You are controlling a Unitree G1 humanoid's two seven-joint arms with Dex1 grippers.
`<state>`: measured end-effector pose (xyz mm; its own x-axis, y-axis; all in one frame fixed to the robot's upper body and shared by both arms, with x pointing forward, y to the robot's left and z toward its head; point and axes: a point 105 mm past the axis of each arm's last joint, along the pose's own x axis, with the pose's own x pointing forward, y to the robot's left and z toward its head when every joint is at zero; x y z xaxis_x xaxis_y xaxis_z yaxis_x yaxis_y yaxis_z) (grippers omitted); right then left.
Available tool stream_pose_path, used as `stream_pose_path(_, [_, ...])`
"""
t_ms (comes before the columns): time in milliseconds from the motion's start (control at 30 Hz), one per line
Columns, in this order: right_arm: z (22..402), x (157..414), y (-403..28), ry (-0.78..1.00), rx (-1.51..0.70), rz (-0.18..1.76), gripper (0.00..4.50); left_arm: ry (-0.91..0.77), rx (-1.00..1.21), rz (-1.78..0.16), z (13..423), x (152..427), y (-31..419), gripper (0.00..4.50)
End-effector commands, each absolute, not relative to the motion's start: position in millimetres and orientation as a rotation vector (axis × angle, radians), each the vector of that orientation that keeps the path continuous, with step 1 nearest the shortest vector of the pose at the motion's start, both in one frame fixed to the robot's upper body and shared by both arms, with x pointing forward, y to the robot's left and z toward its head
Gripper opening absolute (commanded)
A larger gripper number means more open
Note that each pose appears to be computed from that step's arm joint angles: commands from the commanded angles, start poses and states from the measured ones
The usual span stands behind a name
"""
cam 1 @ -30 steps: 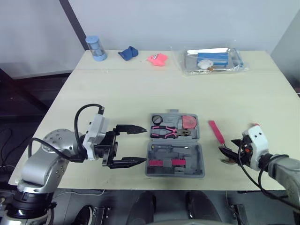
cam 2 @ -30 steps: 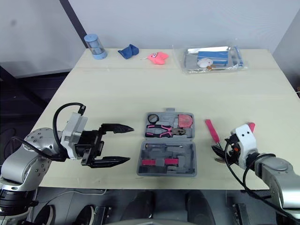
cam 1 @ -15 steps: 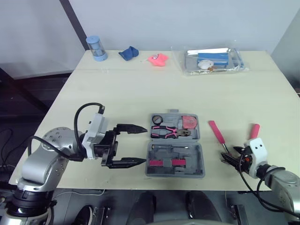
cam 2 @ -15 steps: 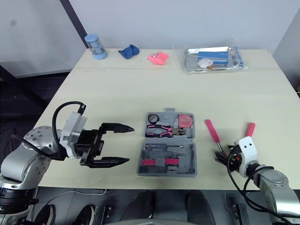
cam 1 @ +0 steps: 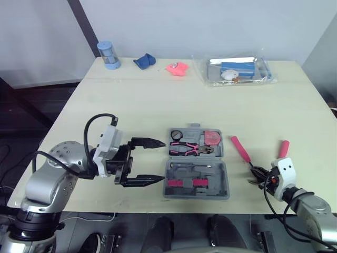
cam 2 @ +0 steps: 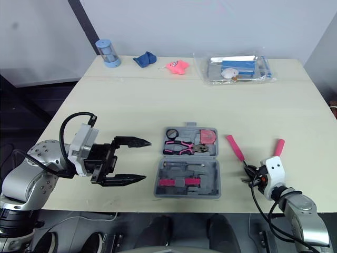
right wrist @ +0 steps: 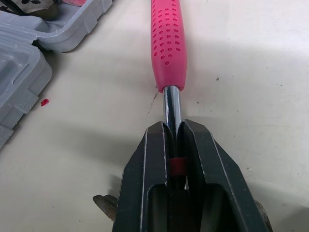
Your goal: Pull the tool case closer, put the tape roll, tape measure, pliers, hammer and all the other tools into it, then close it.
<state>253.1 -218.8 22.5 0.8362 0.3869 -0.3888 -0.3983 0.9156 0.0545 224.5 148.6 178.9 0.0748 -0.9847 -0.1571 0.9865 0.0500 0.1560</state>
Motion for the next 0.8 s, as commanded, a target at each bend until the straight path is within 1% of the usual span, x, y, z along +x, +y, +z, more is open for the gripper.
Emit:
stream_pose_path(33, [10.0,250.4,-226.9,0.447,-0.029,0.358,0.11,-0.016,0.267,-1.505,182.6,223.9,146.8,4.50])
stream_pose_path(100, [13.0,252.4,-225.3,0.434,-0.031,0.364,0.11,-0.019,0.265,-1.505,183.0,224.0,146.7,4.50])
stream_pose_path(233, [31.2,257.8,-228.2,0.389,-0.060,0.379,0.11,-0.019,0.266,-1.503,183.4,222.7,148.7,4.50])
stream_pose_path(433, [63.3,258.5,-227.8,0.362,-0.110,0.483,0.11,-0.012,0.267,-1.486,183.7,223.4,155.1,4.50])
stream_pose_path(533, [82.2,249.6,-224.7,0.401,-0.194,0.631,0.11,0.001,0.271,-1.474,182.7,224.5,163.4,4.50])
stream_pose_path(633, [98.4,238.1,-215.4,0.483,-0.282,0.802,0.11,0.012,0.278,-1.473,181.3,225.6,168.5,4.50])
stream_pose_path(700, [106.7,236.2,-209.6,0.502,-0.305,0.856,0.11,0.011,0.278,-1.474,181.2,226.2,169.8,4.50])
stream_pose_path(800, [123.8,233.7,-189.3,0.541,-0.398,0.989,0.11,0.039,0.286,-1.475,175.4,225.6,174.4,4.50])
